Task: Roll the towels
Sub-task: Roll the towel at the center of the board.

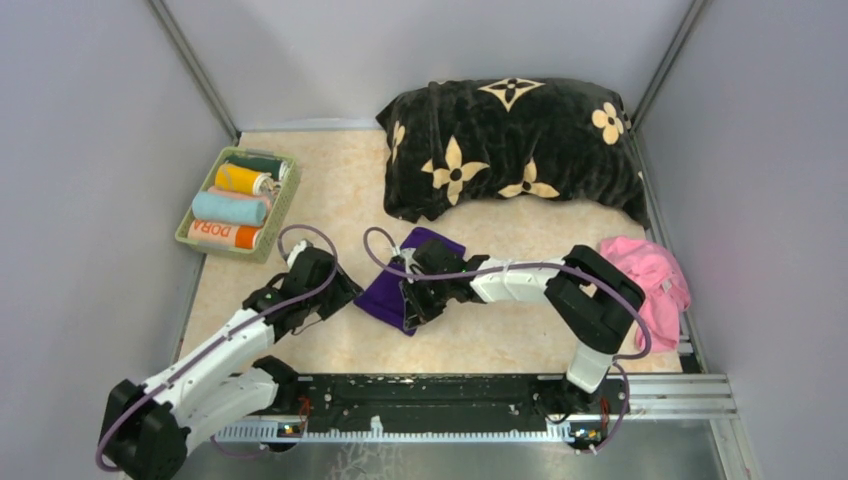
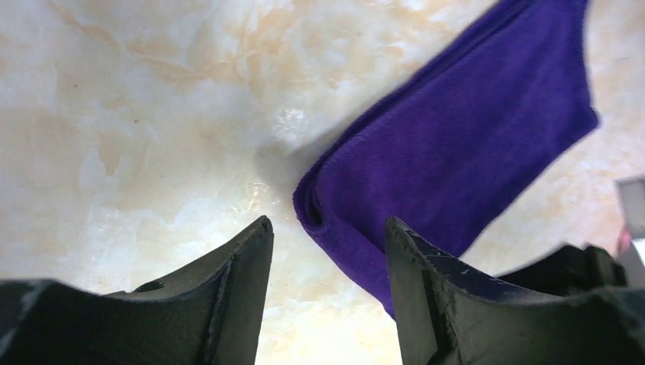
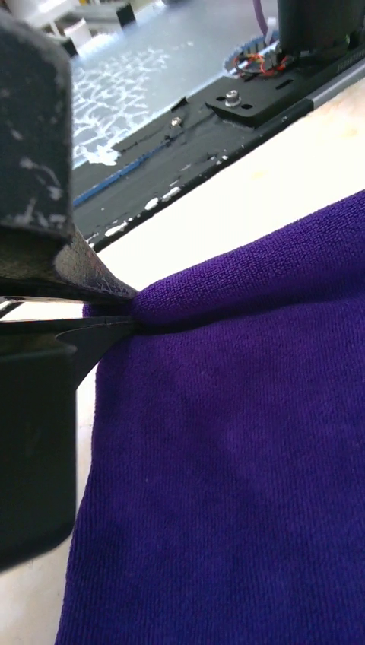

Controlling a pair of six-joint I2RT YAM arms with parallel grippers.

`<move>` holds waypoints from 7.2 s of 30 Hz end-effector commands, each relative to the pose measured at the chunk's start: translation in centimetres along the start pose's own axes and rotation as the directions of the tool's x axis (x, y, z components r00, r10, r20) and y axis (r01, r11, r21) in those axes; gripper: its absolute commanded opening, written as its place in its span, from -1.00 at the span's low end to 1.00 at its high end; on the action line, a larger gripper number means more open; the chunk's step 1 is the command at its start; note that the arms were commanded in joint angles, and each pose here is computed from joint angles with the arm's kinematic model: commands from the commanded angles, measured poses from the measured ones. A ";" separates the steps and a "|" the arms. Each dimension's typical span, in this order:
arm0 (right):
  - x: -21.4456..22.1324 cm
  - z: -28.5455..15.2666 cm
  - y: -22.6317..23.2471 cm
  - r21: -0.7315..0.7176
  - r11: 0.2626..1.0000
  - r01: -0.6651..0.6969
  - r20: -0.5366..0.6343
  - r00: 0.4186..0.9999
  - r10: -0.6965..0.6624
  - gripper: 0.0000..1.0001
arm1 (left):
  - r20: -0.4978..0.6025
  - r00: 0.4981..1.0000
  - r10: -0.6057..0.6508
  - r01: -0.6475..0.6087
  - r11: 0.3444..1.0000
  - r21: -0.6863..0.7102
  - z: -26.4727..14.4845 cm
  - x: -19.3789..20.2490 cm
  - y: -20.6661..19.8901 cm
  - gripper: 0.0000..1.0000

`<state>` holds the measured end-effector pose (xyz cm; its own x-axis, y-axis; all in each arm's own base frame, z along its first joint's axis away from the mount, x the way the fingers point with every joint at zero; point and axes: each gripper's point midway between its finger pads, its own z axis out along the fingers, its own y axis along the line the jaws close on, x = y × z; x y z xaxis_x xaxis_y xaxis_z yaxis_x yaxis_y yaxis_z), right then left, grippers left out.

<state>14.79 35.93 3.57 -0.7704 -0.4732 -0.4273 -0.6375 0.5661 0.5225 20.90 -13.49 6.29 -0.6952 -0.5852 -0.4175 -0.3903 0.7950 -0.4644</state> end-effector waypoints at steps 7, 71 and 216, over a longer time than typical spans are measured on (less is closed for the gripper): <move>-1.9 -1.2 0.6 -0.195 0.976 -0.094 0.011 0.995 0.098 -0.99 | 0.022 0.997 0.067 -0.070 0.986 0.152 -2.5 0.2 -0.6 0.35; -3.1 0.4 0.7 0.430 0.764 0.482 0.027 0.839 -0.544 -0.14 | -0.166 0.983 0.076 -0.081 0.996 -0.028 4.3 4.7 3.1 0.06; -0.6 0.8 0.9 -0.342 0.934 -0.106 -0.022 0.994 0.105 -1.00 | -0.109 0.993 0.051 -0.026 0.974 0.223 0.3 2.4 -2.3 0.49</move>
<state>15.68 36.91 3.77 -0.8073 -0.4203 -0.4143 -0.5755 0.4050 0.7105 19.46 -15.87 5.87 -0.7727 -0.5248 -0.3571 -0.2474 0.7671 -0.5920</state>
